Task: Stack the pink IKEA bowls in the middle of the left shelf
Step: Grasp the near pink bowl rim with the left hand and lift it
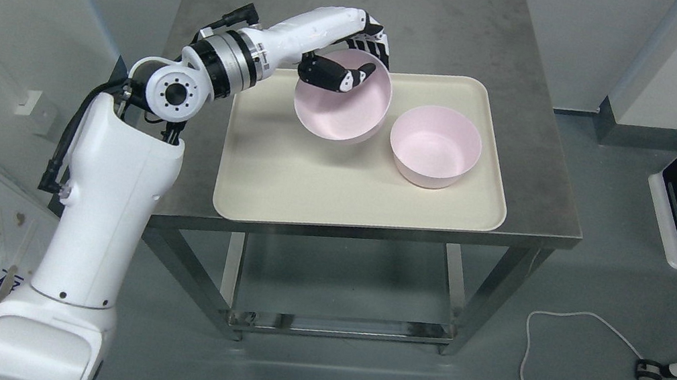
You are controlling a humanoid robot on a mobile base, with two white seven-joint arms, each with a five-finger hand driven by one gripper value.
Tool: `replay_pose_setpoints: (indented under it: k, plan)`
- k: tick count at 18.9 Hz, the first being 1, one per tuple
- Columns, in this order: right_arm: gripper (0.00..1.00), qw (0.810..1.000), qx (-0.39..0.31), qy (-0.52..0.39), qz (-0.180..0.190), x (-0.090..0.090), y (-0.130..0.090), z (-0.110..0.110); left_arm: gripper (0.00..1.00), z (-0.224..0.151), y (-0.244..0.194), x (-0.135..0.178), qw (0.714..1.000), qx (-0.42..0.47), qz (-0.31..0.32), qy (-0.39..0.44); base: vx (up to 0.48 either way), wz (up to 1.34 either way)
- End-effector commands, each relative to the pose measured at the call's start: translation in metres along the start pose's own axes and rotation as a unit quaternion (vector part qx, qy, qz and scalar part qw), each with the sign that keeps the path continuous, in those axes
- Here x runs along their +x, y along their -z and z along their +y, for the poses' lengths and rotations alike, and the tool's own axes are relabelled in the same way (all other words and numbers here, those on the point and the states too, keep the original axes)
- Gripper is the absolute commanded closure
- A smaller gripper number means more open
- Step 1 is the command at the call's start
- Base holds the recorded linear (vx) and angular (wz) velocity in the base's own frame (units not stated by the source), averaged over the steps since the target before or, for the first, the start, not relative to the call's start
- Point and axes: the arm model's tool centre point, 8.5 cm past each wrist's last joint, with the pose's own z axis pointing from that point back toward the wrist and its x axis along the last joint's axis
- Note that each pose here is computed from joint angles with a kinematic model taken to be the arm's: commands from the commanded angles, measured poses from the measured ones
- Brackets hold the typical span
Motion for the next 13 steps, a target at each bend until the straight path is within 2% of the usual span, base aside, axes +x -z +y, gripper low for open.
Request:
replay_pose_setpoints:
  k: [1, 3, 8, 13]
  plan:
    - [0.00, 1.000, -0.009, 0.000, 0.000, 0.000, 0.000, -0.011, 0.98, -0.061, 0.069, 0.063, 0.994, -0.086, -0.064, 0.021, 0.000, 0.00]
    - [0.00, 1.000, -0.009, 0.000, 0.000, 0.000, 0.000, -0.011, 0.98, -0.072, 0.076, 0.068, 0.993, -0.088, -0.067, 0.032, 0.000, 0.00]
    - [0.00, 1.000, -0.009, 0.000, 0.000, 0.000, 0.000, -0.011, 0.98, -0.044, 0.085, 0.062, 0.994, -0.069, -0.058, 0.055, 0.000, 0.00]
    - [0.00, 1.000, -0.009, 0.000, 0.000, 0.000, 0.000, -0.011, 0.97, -0.040, 0.080, 0.049, 0.994, -0.082, -0.032, 0.062, 0.000, 0.00]
